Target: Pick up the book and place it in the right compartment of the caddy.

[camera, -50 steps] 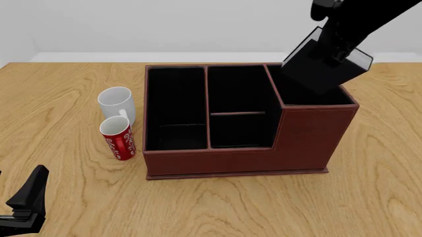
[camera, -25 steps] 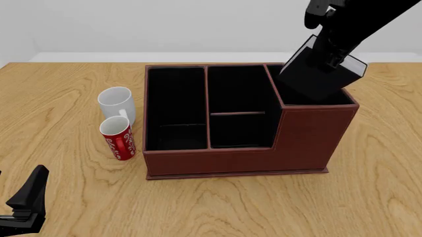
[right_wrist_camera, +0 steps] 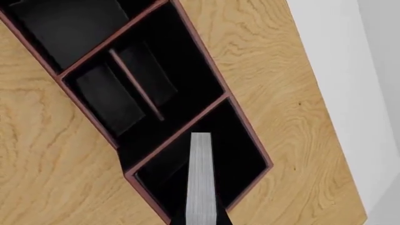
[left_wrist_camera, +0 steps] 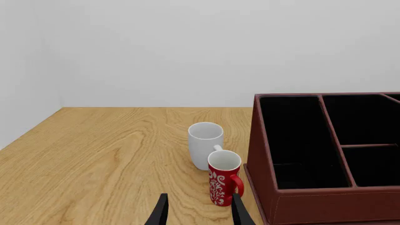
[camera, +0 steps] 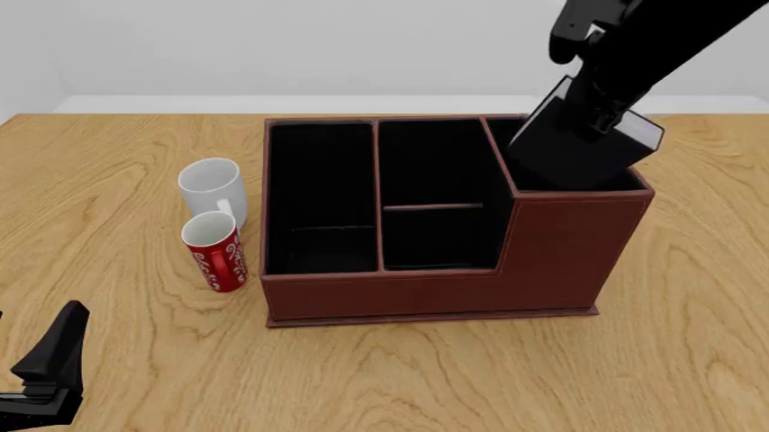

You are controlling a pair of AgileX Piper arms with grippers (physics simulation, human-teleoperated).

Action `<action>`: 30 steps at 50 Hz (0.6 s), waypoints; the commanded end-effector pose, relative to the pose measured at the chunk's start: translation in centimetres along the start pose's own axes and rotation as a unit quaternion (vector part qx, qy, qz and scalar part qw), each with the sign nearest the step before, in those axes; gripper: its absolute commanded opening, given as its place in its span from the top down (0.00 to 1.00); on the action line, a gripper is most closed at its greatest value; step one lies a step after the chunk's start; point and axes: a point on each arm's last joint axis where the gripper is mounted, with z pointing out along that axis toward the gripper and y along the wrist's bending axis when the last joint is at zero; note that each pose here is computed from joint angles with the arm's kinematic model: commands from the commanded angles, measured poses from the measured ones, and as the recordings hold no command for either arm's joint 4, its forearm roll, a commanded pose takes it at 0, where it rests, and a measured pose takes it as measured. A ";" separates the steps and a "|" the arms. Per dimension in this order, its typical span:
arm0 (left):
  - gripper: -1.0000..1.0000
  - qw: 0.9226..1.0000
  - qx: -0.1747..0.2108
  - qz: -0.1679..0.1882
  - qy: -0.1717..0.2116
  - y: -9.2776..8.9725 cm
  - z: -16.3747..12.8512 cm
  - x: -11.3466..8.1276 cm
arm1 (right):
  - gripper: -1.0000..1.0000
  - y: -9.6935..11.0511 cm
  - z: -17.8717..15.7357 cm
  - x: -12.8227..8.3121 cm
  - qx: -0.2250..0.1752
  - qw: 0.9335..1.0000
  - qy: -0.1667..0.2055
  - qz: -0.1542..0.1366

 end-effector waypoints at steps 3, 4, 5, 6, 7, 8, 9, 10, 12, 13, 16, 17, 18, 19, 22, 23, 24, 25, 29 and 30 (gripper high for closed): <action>0.00 1.000 0.000 0.000 0.000 0.0 0.0 0.0 | 1.00 0.0 0.1 -0.2 0.000 1.000 0.000 0.016; 0.00 1.000 0.000 0.000 0.000 0.0 0.0 0.0 | 1.00 0.0 0.2 -0.3 0.000 1.000 0.000 0.017; 0.00 1.000 0.000 0.000 0.000 0.0 0.0 0.0 | 1.00 -0.1 0.2 -0.3 0.000 1.000 0.000 0.017; 0.00 1.000 0.000 0.000 0.000 0.0 0.0 0.0 | 1.00 -0.1 0.2 -0.3 0.000 1.000 0.000 0.018; 0.00 1.000 0.000 0.000 0.000 0.0 0.0 0.0 | 1.00 0.0 0.2 -0.4 -0.001 1.000 0.000 0.019; 0.00 1.000 0.000 0.000 0.000 0.0 0.0 0.0 | 1.00 0.0 0.3 -0.3 -0.001 1.000 0.000 0.019; 0.00 1.000 0.000 0.000 0.000 0.0 0.0 0.0 | 1.00 -0.1 0.4 -0.3 -0.002 1.000 0.002 0.020; 0.00 1.000 0.000 0.000 0.000 0.0 0.0 0.0 | 1.00 0.0 0.5 -0.3 -0.003 1.000 0.002 0.020; 0.00 1.000 0.000 0.000 0.000 0.0 0.0 0.0 | 1.00 -0.1 0.5 -0.3 -0.002 1.000 0.002 0.022; 0.00 1.000 0.000 0.000 0.000 0.0 0.0 0.0 | 1.00 0.0 0.5 -0.4 -0.003 1.000 0.002 0.022; 0.00 1.000 0.000 0.000 0.000 0.0 0.0 0.0 | 1.00 0.0 0.8 -0.4 -0.006 1.000 0.003 0.023; 0.00 1.000 0.000 0.000 0.000 0.0 0.0 0.0 | 1.00 -0.1 0.8 -0.4 -0.005 1.000 0.004 0.023; 0.00 1.000 0.000 0.000 0.000 0.0 0.0 0.0 | 1.00 -0.1 0.9 -0.5 -0.006 1.000 0.004 0.025; 0.00 1.000 0.000 0.000 0.000 0.0 0.0 0.0 | 1.00 -0.1 0.9 -0.5 -0.006 1.000 0.004 0.025; 0.00 1.000 0.000 0.000 0.000 0.0 0.0 0.0 | 1.00 -0.1 0.9 -0.9 -0.005 1.000 0.001 0.029; 0.00 1.000 0.000 0.000 0.000 0.0 0.0 0.0 | 1.00 -0.2 1.0 -0.8 -0.006 1.000 0.002 0.030; 0.00 1.000 0.000 0.000 0.000 0.0 0.0 0.0 | 1.00 -0.2 1.2 -0.7 -0.007 0.999 0.004 0.031; 0.00 1.000 0.000 0.000 0.000 0.0 0.0 0.0 | 1.00 -0.1 1.3 -0.7 -0.008 0.999 0.005 0.032; 0.00 1.000 0.000 0.000 0.000 0.0 0.0 0.0 | 1.00 -0.2 1.4 -0.8 -0.008 0.999 0.005 0.036; 0.00 1.000 0.000 0.000 0.000 0.0 0.0 0.0 | 1.00 -0.1 1.4 -0.8 -0.010 0.999 0.006 0.037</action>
